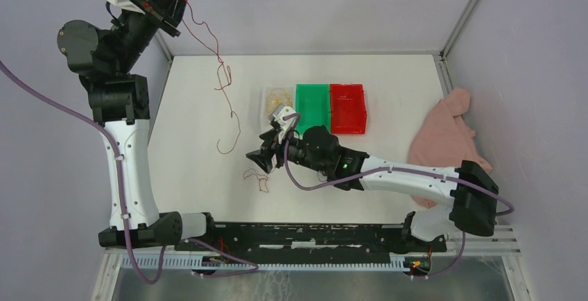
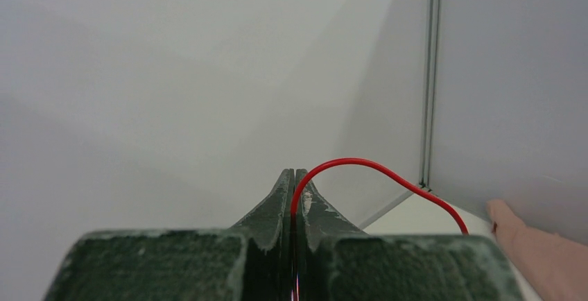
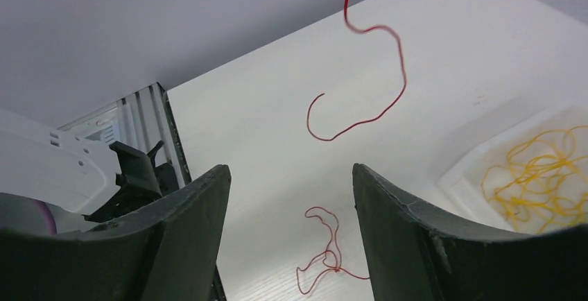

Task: Untangle the cables
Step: Place the cable in the bin.

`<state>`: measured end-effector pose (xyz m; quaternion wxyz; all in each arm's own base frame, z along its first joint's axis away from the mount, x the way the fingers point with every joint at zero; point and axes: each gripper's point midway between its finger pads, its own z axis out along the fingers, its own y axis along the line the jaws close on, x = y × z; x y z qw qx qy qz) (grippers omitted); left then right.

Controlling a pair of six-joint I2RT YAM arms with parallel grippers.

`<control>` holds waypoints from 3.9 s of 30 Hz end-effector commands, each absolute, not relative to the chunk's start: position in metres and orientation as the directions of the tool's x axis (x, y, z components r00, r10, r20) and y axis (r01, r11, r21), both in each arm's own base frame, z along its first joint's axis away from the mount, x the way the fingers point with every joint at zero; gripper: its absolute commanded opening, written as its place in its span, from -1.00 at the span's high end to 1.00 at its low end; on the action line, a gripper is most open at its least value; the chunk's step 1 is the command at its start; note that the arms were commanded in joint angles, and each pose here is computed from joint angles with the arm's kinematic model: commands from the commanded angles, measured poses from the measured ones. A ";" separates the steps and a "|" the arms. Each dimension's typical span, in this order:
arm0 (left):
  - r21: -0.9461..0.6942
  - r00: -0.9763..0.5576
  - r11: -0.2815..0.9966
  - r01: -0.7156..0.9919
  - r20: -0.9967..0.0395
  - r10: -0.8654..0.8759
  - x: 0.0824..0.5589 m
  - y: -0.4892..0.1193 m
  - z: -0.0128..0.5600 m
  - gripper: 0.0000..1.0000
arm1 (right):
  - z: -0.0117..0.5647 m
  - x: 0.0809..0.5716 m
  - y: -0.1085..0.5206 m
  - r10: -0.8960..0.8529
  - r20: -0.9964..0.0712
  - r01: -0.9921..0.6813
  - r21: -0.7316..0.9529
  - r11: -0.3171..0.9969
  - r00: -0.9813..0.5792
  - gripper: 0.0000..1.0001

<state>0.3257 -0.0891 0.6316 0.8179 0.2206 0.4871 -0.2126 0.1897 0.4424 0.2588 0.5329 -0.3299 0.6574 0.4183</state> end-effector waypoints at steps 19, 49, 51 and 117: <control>0.228 0.357 0.554 0.800 -0.925 -0.134 0.256 -0.142 0.600 0.94 | 0.436 0.264 0.469 0.155 -0.986 -0.944 0.106 0.313 -0.060 -0.60; 0.215 0.394 0.628 0.748 -0.905 -0.159 0.293 -0.166 0.593 0.94 | 0.479 0.334 0.388 0.407 -0.895 -0.865 0.345 0.365 -0.186 1.00; 0.210 0.381 0.626 0.751 -0.912 -0.152 0.302 -0.184 0.584 0.94 | 0.477 0.338 0.373 0.411 -0.895 -0.852 0.347 0.393 -0.176 1.00; 0.329 0.072 0.570 0.753 -0.902 0.425 0.503 -0.404 0.266 0.94 | 0.168 0.452 0.074 0.243 -0.835 0.093 0.227 0.969 -0.495 0.10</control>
